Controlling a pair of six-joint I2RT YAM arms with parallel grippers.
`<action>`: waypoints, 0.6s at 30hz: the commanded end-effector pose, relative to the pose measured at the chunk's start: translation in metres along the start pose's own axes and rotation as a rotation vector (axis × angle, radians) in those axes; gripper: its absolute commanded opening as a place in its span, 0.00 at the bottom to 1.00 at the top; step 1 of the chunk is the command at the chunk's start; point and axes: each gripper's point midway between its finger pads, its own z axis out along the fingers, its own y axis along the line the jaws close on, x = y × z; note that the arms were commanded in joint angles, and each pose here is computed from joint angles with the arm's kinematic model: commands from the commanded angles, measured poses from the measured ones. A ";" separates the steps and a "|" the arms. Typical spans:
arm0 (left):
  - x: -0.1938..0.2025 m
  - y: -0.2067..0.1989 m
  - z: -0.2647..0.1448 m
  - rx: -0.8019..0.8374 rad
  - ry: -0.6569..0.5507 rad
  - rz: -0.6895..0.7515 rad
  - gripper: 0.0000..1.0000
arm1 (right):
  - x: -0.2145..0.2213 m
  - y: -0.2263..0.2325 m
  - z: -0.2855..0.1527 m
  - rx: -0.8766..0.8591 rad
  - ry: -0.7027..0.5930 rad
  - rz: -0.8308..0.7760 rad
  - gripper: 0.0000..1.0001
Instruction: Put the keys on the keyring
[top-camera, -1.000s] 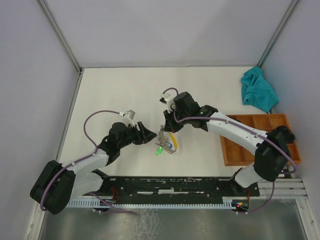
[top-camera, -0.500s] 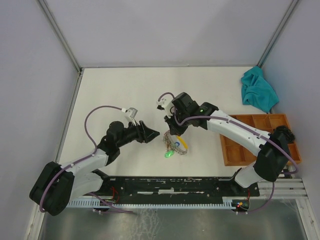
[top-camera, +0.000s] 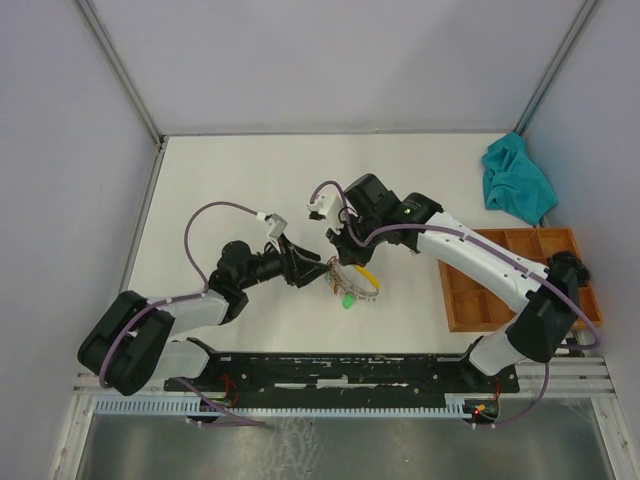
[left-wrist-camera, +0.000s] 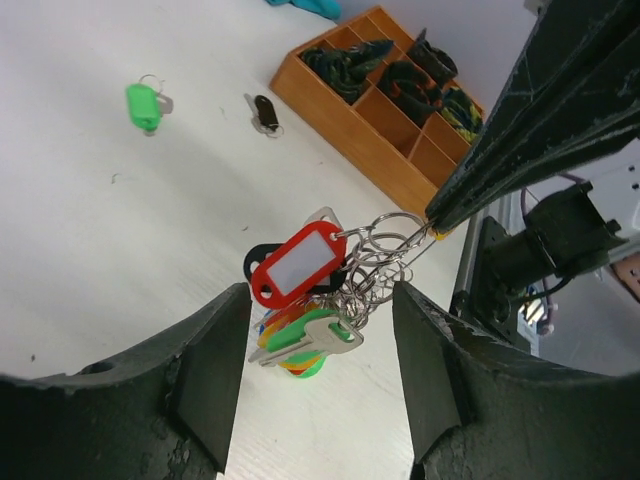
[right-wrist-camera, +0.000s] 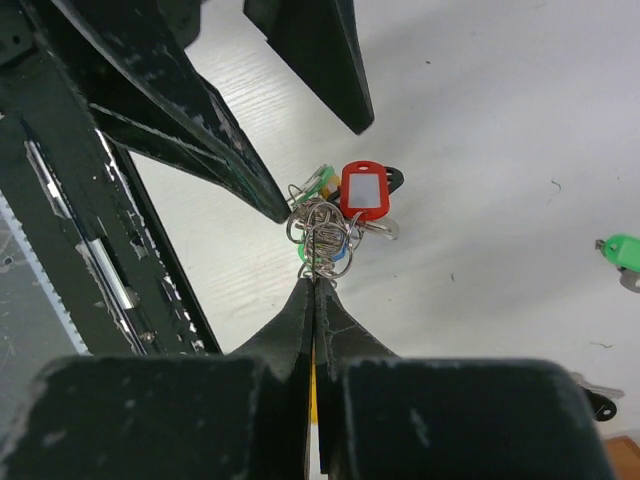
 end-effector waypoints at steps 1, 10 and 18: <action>-0.020 -0.034 0.008 0.216 -0.069 0.226 0.64 | -0.028 0.013 -0.011 -0.074 -0.067 -0.097 0.01; -0.009 -0.043 0.007 0.315 -0.017 0.330 0.61 | -0.023 0.019 -0.003 -0.124 -0.023 -0.129 0.01; -0.001 -0.052 0.008 0.371 0.021 0.326 0.55 | -0.028 0.034 0.003 -0.198 -0.023 -0.162 0.01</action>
